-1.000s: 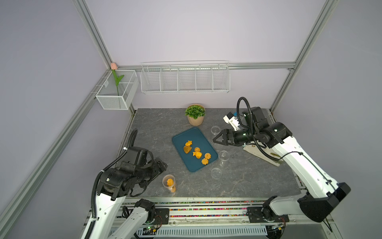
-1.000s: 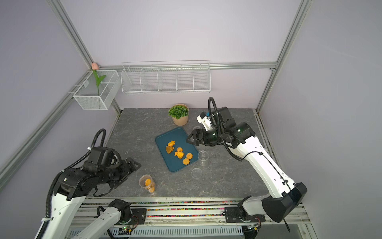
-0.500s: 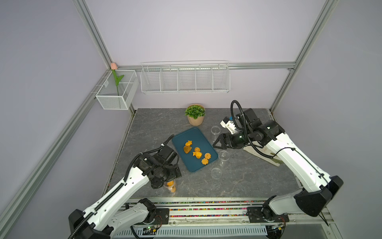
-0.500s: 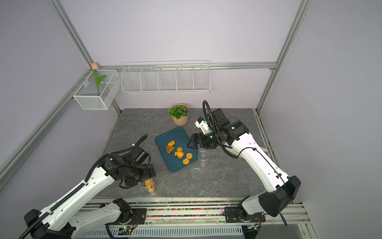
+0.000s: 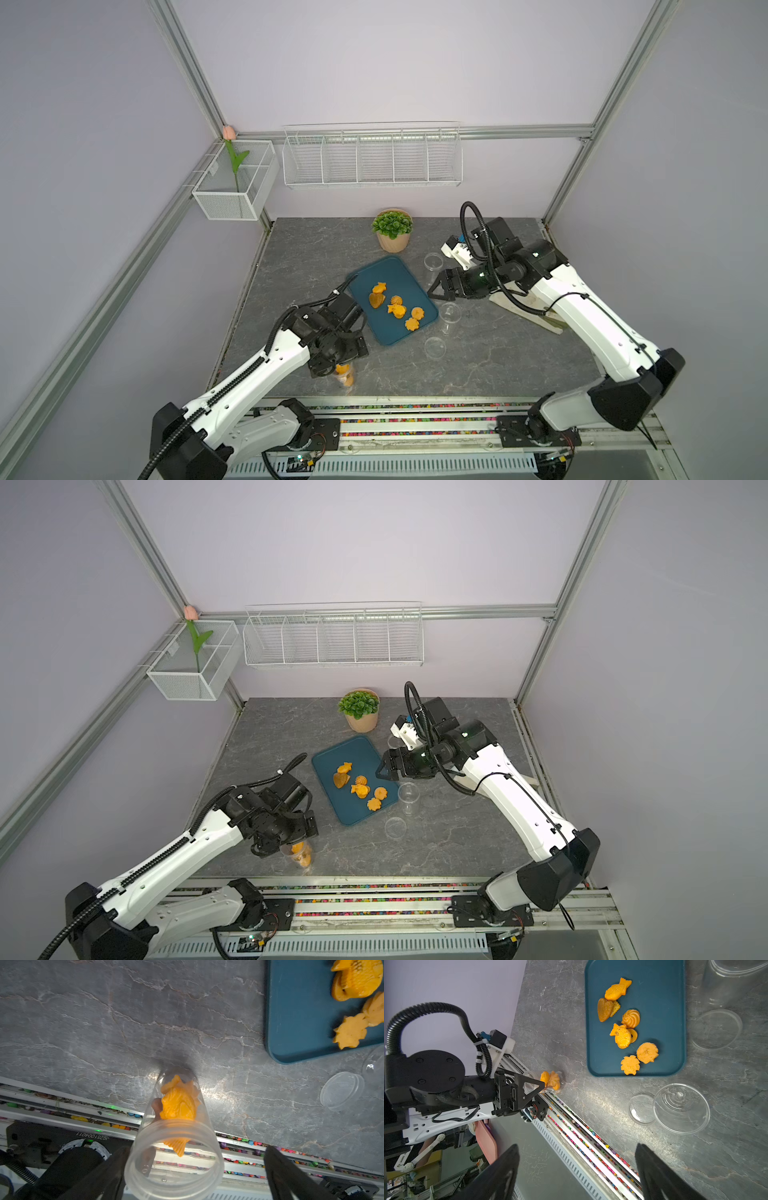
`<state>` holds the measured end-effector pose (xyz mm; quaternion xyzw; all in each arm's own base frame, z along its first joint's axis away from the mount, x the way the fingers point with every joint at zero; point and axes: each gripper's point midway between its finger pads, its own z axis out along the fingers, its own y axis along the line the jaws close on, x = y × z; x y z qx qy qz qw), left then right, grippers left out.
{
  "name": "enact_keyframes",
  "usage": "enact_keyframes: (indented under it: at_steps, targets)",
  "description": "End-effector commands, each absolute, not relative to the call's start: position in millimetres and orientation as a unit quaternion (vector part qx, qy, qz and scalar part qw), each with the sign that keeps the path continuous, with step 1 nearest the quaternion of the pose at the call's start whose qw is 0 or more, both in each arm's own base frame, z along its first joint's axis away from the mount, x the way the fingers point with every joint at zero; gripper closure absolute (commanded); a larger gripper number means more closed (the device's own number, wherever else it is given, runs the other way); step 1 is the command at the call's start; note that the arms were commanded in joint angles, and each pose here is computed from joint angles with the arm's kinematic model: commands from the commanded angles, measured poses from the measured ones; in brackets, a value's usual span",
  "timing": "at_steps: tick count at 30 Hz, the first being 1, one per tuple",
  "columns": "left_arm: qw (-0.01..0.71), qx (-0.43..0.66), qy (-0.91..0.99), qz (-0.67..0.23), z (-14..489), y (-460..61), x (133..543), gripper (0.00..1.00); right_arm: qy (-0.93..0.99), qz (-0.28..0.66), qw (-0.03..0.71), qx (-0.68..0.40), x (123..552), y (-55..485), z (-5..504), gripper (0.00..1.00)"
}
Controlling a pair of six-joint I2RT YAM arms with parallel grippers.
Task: Pour the cookies out of the jar
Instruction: Pick up the jar from the center of the board.
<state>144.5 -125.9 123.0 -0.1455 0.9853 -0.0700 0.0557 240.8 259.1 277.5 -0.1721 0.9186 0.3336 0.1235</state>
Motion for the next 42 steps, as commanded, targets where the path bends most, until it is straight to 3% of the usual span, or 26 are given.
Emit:
enact_keyframes:
  at_steps: [1, 16, 42]
  targets:
    - [0.046, -0.143, 0.987, -0.057, 113, -121, 139, 0.0, 0.918, 0.332, 0.122, -0.178, 241, 261, 279, 0.11]
    - [0.058, -0.135, 0.988, -0.052, 93, -110, 132, 0.19, 0.921, 0.338, 0.132, -0.143, 236, 256, 285, 0.11]
    - [0.053, -0.092, 0.989, -0.1, 98, -142, 146, 0.35, 0.928, 0.32, 0.155, -0.112, 217, 232, 287, 0.11]
